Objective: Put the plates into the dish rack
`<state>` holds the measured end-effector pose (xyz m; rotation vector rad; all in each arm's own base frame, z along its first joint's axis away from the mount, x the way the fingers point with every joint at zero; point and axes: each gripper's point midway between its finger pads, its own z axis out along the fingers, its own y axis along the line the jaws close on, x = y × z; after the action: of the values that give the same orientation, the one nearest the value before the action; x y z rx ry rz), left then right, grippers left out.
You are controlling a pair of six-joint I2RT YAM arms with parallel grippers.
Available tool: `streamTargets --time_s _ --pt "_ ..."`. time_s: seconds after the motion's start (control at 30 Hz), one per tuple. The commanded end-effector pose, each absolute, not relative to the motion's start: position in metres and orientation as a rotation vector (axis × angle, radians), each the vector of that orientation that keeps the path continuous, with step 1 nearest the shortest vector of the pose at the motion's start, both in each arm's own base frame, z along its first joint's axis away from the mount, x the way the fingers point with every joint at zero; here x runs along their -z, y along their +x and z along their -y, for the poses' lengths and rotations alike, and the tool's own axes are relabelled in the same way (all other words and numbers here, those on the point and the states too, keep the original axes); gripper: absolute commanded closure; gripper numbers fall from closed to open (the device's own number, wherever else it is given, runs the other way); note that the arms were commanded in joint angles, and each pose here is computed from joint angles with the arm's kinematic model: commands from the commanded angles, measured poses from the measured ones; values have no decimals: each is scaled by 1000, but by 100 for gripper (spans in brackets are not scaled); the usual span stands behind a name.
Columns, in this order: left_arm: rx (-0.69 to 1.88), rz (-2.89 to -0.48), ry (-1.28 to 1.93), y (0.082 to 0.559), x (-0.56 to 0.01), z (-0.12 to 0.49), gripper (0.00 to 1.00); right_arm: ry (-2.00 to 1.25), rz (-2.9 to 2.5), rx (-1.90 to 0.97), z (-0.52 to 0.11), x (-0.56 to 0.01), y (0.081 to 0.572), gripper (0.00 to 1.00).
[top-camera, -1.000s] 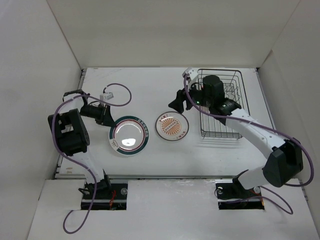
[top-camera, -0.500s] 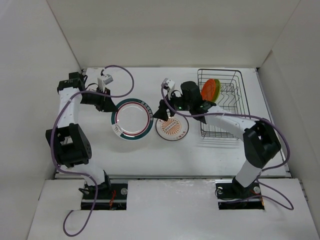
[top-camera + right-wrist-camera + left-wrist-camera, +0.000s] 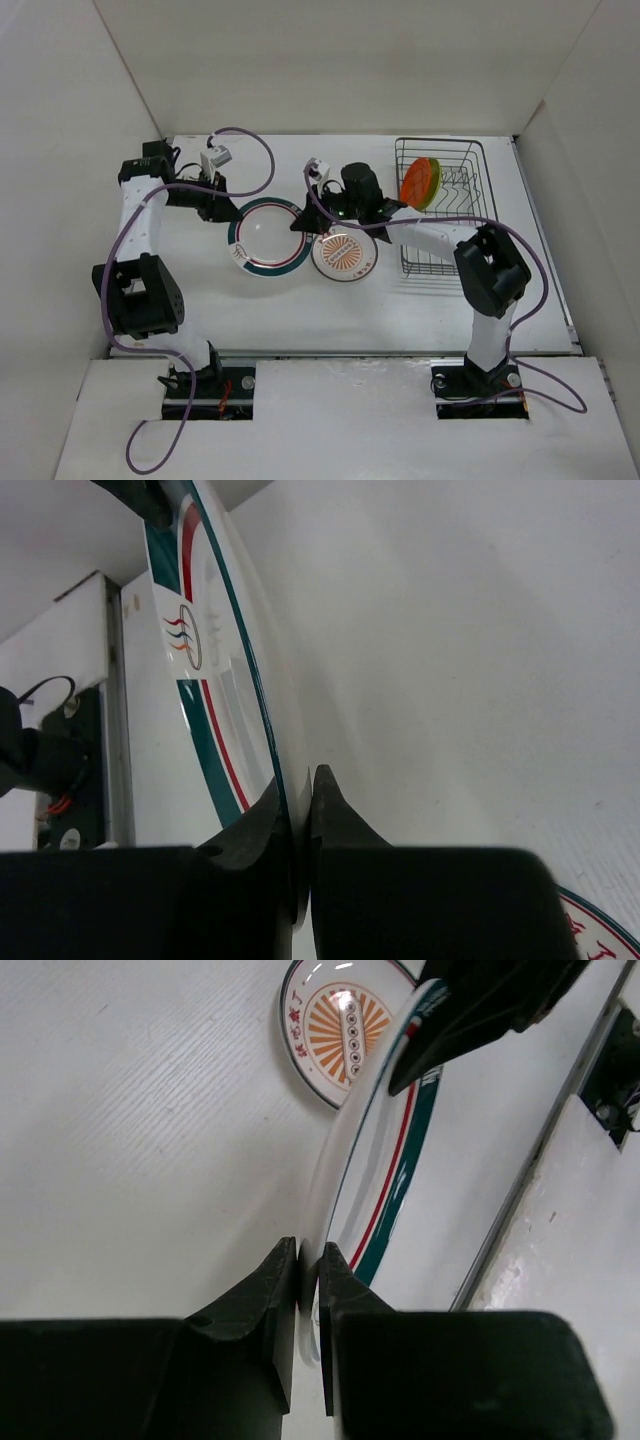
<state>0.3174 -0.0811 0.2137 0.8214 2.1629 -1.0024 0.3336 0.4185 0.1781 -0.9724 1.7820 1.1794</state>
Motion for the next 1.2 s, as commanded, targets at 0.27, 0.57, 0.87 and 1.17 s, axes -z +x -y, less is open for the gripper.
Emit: streamTargets --time_s 0.27,0.57,0.87,1.17 --pt "1140 -2132 710 326 -234 90 0 -838 -1644 -1147 -397 -250 352 100" --pt "790 -2195 501 361 -223 61 0 -34 -1747 -257 -153 -349 431 100" --pt "467 -2212 352 374 -224 51 0 308 -1697 229 34 -391 409 100" --pt "479 -2232 338 371 -217 52 0 311 -1756 367 61 -359 424 100"
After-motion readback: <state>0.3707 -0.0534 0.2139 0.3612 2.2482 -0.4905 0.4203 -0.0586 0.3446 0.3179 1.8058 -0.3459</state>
